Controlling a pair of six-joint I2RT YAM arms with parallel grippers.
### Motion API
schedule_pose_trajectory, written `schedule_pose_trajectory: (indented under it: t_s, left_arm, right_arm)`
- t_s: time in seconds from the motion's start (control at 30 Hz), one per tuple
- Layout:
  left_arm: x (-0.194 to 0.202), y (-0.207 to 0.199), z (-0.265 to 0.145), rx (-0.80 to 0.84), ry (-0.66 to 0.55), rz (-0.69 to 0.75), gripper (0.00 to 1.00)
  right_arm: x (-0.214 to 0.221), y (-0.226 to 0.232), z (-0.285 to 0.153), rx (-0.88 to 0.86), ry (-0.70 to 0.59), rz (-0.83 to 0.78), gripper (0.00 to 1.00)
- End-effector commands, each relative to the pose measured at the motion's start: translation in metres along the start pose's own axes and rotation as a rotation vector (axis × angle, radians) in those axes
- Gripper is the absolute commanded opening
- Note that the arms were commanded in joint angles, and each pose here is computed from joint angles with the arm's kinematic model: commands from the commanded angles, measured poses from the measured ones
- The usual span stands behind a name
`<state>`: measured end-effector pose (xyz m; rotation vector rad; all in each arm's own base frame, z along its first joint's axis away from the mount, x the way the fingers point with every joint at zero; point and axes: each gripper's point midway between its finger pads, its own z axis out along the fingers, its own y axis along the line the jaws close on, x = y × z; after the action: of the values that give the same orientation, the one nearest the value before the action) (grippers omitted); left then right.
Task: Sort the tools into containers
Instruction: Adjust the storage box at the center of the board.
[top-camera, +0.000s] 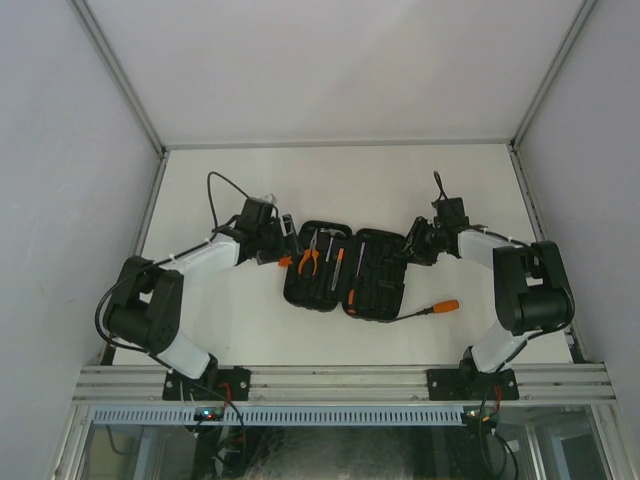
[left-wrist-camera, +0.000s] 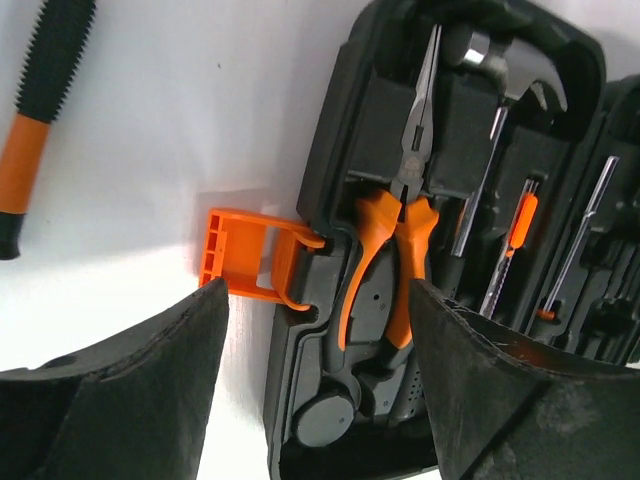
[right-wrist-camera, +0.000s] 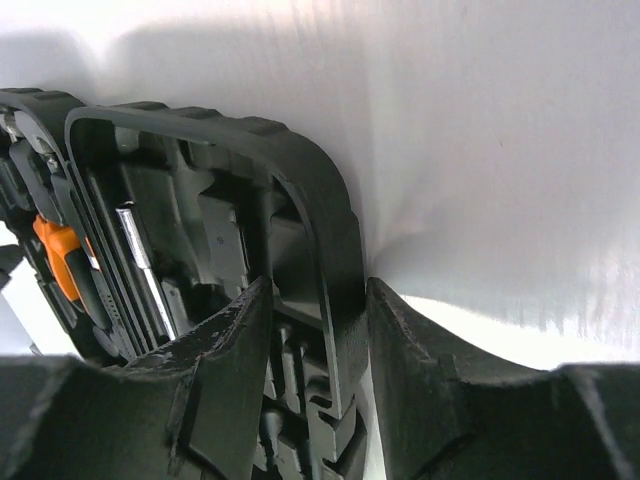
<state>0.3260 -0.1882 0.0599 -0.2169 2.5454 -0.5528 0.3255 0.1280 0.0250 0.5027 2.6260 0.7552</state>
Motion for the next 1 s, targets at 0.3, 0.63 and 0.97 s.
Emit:
schedule_pose_trajectory:
  t_s: [0.3, 0.63, 0.97]
  left_arm:
    - [0.051, -0.02, -0.002, 0.081, 0.073, 0.075, 0.75]
    - [0.072, -0.039, -0.025, 0.154, 0.081, 0.101, 0.74]
    - [0.062, -0.017, -0.04, 0.034, 0.02, 0.09, 0.75]
  right_arm:
    - [-0.037, 0.049, 0.013, -0.171, -0.024, -0.073, 0.4]
    - [-0.077, 0.063, 0.009, -0.104, -0.107, -0.169, 0.51]
    - [-0.087, 0.043, -0.027, 0.173, -0.239, -0.317, 0.57]
